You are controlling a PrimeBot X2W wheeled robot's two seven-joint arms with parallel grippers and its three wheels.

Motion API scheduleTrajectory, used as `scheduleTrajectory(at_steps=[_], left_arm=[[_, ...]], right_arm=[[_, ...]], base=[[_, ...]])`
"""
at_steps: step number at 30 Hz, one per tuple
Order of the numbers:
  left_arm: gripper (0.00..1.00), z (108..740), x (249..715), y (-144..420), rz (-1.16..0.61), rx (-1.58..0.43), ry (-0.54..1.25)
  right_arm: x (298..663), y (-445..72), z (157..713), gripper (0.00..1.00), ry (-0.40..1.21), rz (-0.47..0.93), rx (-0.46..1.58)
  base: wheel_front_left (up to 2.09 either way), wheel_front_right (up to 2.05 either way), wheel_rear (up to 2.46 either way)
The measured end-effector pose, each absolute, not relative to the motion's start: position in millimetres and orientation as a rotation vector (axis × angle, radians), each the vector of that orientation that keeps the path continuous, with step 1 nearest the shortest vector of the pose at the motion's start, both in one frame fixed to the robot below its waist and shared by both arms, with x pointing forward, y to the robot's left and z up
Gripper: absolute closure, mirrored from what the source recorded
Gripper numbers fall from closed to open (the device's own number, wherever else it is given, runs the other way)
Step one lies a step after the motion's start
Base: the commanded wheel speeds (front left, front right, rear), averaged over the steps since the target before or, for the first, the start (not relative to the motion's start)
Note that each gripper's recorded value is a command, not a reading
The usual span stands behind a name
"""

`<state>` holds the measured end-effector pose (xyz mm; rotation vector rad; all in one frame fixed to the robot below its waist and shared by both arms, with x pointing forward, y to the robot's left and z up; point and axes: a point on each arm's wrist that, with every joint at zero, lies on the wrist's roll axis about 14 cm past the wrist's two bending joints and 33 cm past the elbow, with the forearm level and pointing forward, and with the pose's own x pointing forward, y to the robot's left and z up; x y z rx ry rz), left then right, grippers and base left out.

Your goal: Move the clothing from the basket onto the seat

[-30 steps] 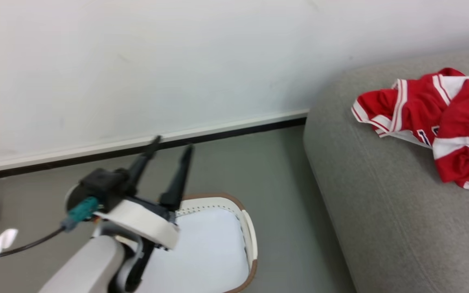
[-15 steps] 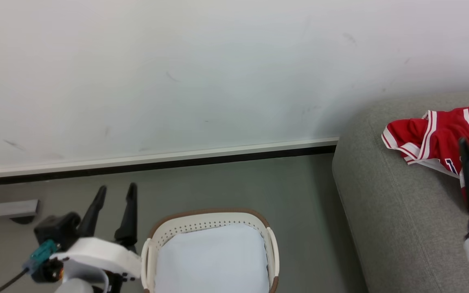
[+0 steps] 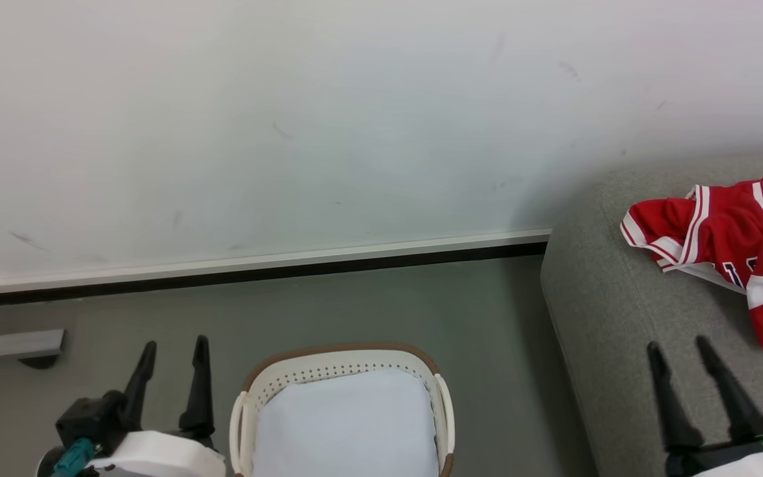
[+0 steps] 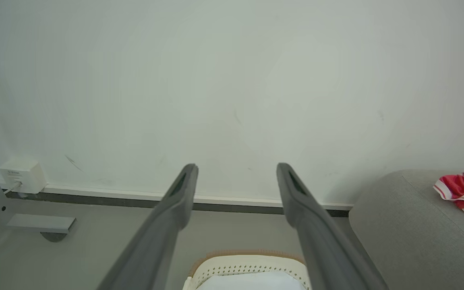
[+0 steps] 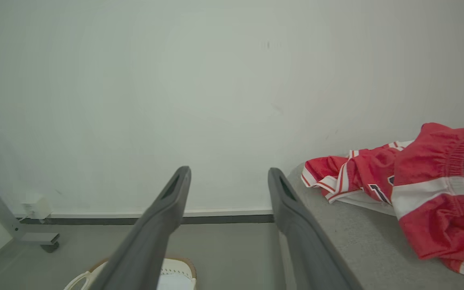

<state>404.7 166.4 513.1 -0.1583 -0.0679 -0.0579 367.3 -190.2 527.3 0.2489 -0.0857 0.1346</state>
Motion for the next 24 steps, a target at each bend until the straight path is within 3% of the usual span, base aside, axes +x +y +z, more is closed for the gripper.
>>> scheduleTrajectory(at_steps=[10,23,24], left_arm=[[0.00,503.2,401.8,160.2,-0.073,-0.160,-0.053],[0.00,492.7,401.3,161.5,-0.073,-0.166,-0.029],[1.00,491.3,401.1,161.5,-0.072,-0.167,-0.025]], right_arm=[[369.9,-169.0,499.7,0.00,-0.024,0.179,0.261],[379.9,-168.7,504.3,0.00,-0.044,0.171,0.265],[380.6,-168.4,504.8,1.00,-0.045,0.171,0.265]], base=[[0.00,0.00,0.00],[0.00,0.00,0.00],[0.00,0.00,0.00]])
